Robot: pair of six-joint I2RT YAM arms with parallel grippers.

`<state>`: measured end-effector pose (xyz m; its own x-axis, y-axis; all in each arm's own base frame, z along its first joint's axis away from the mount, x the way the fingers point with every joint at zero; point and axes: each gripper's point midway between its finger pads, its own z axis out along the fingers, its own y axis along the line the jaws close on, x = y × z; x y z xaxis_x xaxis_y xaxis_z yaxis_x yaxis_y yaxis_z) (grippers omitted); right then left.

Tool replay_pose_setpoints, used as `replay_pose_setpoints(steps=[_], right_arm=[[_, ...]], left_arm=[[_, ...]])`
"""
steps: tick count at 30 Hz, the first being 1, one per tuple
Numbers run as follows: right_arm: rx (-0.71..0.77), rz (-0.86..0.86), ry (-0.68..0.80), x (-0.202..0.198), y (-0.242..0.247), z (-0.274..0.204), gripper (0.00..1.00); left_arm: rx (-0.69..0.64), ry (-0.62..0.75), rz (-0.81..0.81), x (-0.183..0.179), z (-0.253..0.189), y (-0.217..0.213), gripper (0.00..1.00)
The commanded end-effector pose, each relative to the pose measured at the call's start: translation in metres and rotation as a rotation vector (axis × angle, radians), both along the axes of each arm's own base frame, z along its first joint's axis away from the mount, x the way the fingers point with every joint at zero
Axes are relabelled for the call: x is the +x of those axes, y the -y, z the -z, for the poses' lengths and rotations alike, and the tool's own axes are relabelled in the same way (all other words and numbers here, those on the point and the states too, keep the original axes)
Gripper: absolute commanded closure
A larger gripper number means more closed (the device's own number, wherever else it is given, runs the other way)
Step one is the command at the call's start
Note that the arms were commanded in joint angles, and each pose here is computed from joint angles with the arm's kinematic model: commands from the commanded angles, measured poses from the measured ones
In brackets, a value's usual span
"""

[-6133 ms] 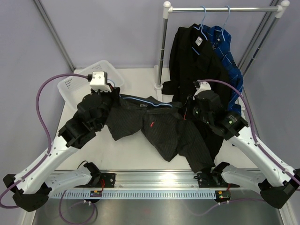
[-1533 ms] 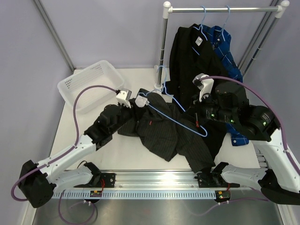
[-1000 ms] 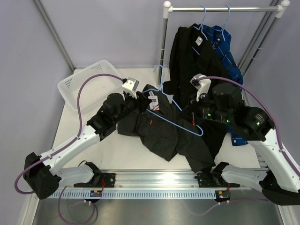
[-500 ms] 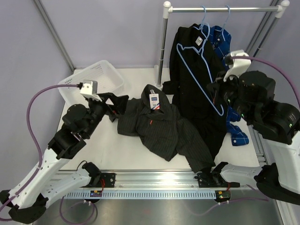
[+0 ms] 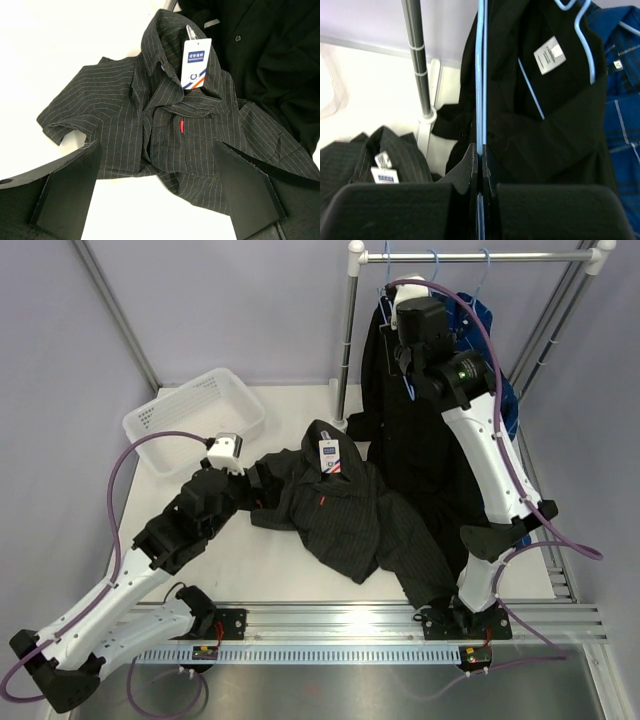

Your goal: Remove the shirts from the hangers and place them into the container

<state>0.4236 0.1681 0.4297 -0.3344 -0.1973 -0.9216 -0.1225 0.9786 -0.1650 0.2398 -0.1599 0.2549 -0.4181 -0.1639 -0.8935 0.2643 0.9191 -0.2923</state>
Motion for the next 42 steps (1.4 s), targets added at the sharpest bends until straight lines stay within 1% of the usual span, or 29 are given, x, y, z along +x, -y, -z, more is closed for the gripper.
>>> replay_pose_setpoints(steps=[1, 5, 6, 8, 11, 14, 16, 17, 18, 21, 22, 24, 25, 26, 27, 29, 30, 31, 32, 33, 34, 35, 36, 37, 38, 39, 40, 41, 42], right_arm=[[0.045, 0.005, 0.153, 0.014, 0.006, -0.045, 1.00], [0.071, 0.021, 0.156, 0.029, 0.007, -0.038, 1.00], [0.061, 0.022, 0.131, 0.033, 0.007, -0.026, 1.00], [0.062, 0.024, 0.126, 0.040, 0.007, -0.018, 1.00], [0.066, 0.005, 0.124, 0.042, 0.003, -0.019, 1.00], [0.053, -0.002, 0.056, 0.041, 0.000, 0.005, 1.00], [0.072, 0.001, 0.052, 0.037, 0.000, 0.009, 0.97], [0.064, 0.005, 0.012, 0.037, -0.001, 0.029, 0.96], [0.081, 0.001, 0.029, 0.030, 0.002, 0.022, 0.88], [0.105, -0.019, 0.021, 0.023, 0.000, 0.026, 0.73], [0.104, -0.020, 0.018, 0.021, 0.000, 0.026, 0.63], [0.102, -0.019, 0.014, 0.016, 0.003, 0.026, 0.52], [0.101, -0.020, 0.008, 0.013, 0.004, 0.027, 0.40], [0.097, -0.024, -0.001, 0.010, 0.005, 0.030, 0.31], [0.106, -0.030, 0.012, 0.003, 0.008, 0.022, 0.24], [0.140, -0.036, -0.012, -0.012, 0.010, 0.022, 0.13], [0.167, -0.049, 0.005, -0.030, 0.015, 0.009, 0.11], [0.181, -0.059, 0.010, -0.040, 0.018, 0.005, 0.09], [0.192, -0.062, -0.017, -0.049, 0.019, 0.016, 0.08], [0.222, -0.077, 0.024, -0.071, 0.028, -0.001, 0.07], [0.233, -0.088, 0.028, -0.080, 0.030, -0.001, 0.07], [0.232, -0.081, -0.006, -0.089, 0.033, 0.016, 0.06], [0.256, -0.091, 0.030, -0.109, 0.042, 0.004, 0.06], [0.261, -0.106, 0.021, -0.119, 0.044, 0.009, 0.05], [0.259, -0.108, -0.015, -0.125, 0.045, 0.026, 0.05], [0.281, -0.134, 0.006, -0.143, 0.049, 0.020, 0.05], [0.284, -0.138, 0.001, -0.150, 0.052, 0.025, 0.05], [0.280, -0.138, -0.035, -0.154, 0.052, 0.043, 0.05], [0.297, -0.142, -0.019, -0.167, 0.057, 0.041, 0.05]], left_arm=[[-0.017, -0.005, -0.009, 0.005, 0.003, 0.005, 0.01], [0.010, -0.024, -0.006, 0.008, 0.012, 0.007, 0.01], [0.022, -0.033, -0.003, 0.010, 0.016, 0.008, 0.01], [0.038, -0.037, 0.004, 0.012, 0.016, 0.011, 0.01], [0.048, -0.036, 0.019, 0.018, 0.015, 0.017, 0.01], [0.057, -0.040, 0.044, 0.026, 0.021, 0.028, 0.01], [0.053, -0.050, 0.067, 0.030, 0.024, 0.037, 0.01], [0.054, -0.066, 0.086, 0.035, 0.031, 0.046, 0.01], [0.052, -0.071, 0.095, 0.038, 0.031, 0.052, 0.01], [0.057, -0.100, 0.109, 0.052, 0.044, 0.071, 0.01], [0.051, -0.093, 0.107, 0.058, 0.045, 0.077, 0.01], [0.076, -0.123, 0.099, 0.068, 0.063, 0.086, 0.01], [0.066, -0.128, 0.092, 0.072, 0.065, 0.091, 0.01], [0.060, -0.125, 0.090, 0.076, 0.066, 0.096, 0.01], [0.080, -0.148, 0.089, 0.079, 0.080, 0.102, 0.01], [0.088, -0.148, 0.072, 0.085, 0.087, 0.109, 0.01], [0.107, -0.169, 0.071, 0.087, 0.100, 0.113, 0.01], [0.102, -0.171, 0.069, 0.090, 0.102, 0.118, 0.01], [0.105, -0.177, 0.072, 0.090, 0.106, 0.123, 0.01], [0.108, -0.185, 0.076, 0.090, 0.110, 0.128, 0.01], [0.124, -0.208, 0.074, 0.092, 0.123, 0.132, 0.01], [0.123, -0.205, 0.062, 0.094, 0.124, 0.137, 0.01], [0.136, -0.211, 0.048, 0.096, 0.130, 0.138, 0.01], [0.154, -0.237, 0.031, 0.098, 0.145, 0.139, 0.01], [0.169, -0.239, 0.015, 0.100, 0.151, 0.140, 0.01], [0.181, -0.240, -0.004, 0.103, 0.156, 0.141, 0.01], [0.193, -0.249, -0.027, 0.105, 0.164, 0.140, 0.01], [0.235, -0.271, -0.042, 0.106, 0.183, 0.138, 0.01], [0.246, -0.278, -0.056, 0.109, 0.189, 0.139, 0.01]])
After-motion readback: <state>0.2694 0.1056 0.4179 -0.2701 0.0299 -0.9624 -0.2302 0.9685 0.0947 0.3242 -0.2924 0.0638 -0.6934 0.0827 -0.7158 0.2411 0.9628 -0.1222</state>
